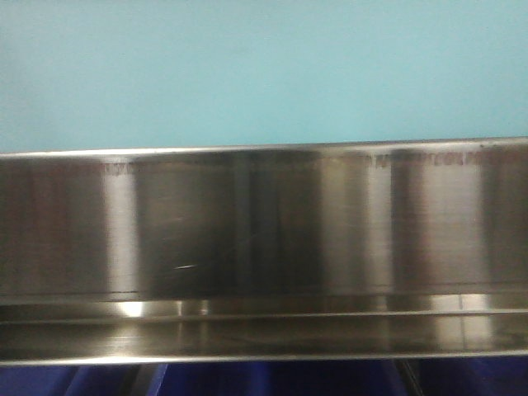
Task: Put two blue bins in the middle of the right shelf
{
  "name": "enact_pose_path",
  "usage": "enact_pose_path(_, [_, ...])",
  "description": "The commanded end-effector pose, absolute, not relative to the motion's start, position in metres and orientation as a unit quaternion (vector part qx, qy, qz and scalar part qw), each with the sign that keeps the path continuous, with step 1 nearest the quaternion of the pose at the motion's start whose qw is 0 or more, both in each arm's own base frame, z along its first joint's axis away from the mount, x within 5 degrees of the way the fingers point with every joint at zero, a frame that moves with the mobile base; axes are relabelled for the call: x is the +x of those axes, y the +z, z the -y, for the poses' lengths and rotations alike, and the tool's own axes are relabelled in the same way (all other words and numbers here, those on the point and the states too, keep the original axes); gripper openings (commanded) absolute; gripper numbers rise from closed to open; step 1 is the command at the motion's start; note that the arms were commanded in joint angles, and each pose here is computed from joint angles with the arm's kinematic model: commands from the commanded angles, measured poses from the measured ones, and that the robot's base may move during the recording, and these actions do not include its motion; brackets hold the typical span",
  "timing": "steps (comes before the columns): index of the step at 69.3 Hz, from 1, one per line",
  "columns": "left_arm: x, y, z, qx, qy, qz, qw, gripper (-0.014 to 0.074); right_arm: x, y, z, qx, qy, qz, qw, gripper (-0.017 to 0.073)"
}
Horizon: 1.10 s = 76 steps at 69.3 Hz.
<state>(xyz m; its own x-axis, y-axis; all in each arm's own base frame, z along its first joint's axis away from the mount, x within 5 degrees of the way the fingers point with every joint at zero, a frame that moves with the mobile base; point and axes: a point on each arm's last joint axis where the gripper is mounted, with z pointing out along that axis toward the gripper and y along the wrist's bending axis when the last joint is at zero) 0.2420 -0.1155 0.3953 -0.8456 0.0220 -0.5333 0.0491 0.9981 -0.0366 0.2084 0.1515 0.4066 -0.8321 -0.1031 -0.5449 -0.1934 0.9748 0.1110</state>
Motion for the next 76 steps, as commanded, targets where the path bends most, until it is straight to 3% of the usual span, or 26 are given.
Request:
enact_pose_path(1, [0.241, 0.391, 0.115, 0.018, -0.02, -0.961, 0.275, 0.0424, 0.207, 0.406, -0.149, -0.082, 0.078, -0.952, 0.284, 0.0307])
enact_pose_path(58, [0.24, 0.376, 0.115, 0.021, -0.011, -0.968, 0.252, 0.0424, 0.207, 0.392, -0.149, -0.085, 0.066, -0.958, 0.264, 0.0307])
enact_pose_path(76, [0.242, 0.401, 0.114, 0.017, -0.018, -0.956, 0.293, 0.0424, 0.208, 0.406, -0.148, -0.082, 0.072, -0.951, 0.288, 0.0307])
